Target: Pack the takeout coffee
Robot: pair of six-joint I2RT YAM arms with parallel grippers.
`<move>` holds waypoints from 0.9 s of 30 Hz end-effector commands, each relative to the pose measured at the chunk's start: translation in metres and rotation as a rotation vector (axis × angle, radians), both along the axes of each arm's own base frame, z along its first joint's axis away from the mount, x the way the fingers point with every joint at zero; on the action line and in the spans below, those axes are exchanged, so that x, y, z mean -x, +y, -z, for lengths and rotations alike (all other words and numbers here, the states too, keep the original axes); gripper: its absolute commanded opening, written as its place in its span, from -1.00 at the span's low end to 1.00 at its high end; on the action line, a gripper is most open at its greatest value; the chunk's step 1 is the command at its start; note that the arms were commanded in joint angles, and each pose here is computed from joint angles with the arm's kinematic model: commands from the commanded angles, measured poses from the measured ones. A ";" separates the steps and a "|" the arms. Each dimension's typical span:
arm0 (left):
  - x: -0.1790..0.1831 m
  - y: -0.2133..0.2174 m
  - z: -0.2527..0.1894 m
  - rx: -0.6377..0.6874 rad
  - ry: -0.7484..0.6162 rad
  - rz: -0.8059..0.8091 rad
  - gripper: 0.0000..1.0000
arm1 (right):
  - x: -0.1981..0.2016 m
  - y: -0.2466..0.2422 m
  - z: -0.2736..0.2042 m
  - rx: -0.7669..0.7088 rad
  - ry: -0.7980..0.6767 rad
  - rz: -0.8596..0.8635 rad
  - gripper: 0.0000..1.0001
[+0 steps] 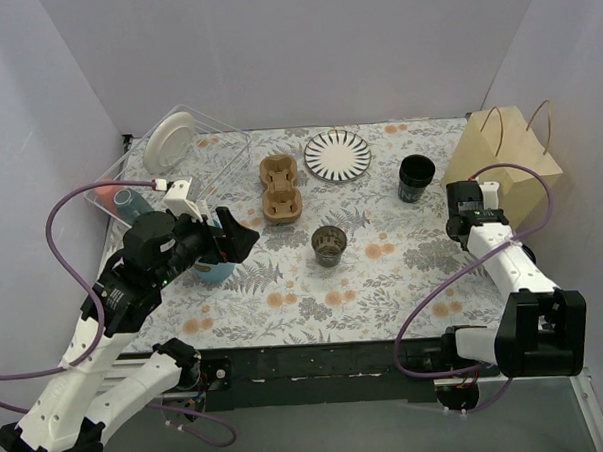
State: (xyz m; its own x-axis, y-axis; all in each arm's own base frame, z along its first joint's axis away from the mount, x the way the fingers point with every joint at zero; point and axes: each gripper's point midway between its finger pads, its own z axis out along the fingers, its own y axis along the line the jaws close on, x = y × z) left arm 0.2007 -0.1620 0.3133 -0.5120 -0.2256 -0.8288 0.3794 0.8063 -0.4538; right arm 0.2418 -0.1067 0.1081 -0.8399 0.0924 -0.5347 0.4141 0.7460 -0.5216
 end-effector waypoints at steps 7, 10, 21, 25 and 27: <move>0.003 -0.004 -0.016 0.030 -0.029 0.024 0.96 | 0.003 -0.004 -0.007 0.001 -0.059 0.020 -0.10; 0.004 -0.005 -0.016 0.035 -0.026 0.027 0.96 | 0.005 -0.003 -0.006 -0.007 -0.057 0.033 -0.08; 0.007 -0.004 -0.022 0.047 -0.032 0.033 0.96 | 0.014 -0.010 -0.001 -0.019 -0.063 0.081 -0.18; 0.008 -0.003 -0.022 0.049 -0.031 0.031 0.96 | 0.013 -0.010 -0.002 -0.019 -0.073 0.078 -0.27; 0.008 -0.004 -0.023 0.050 -0.032 0.033 0.96 | 0.013 -0.011 -0.001 -0.021 -0.069 0.075 -0.29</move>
State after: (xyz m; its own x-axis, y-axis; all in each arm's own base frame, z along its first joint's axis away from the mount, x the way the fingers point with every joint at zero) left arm 0.1978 -0.1658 0.3168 -0.5227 -0.2327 -0.8201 0.3901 0.7900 -0.4729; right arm 0.2289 -0.1143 0.1068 -0.8126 0.1555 -0.5617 0.4769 0.7313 -0.4876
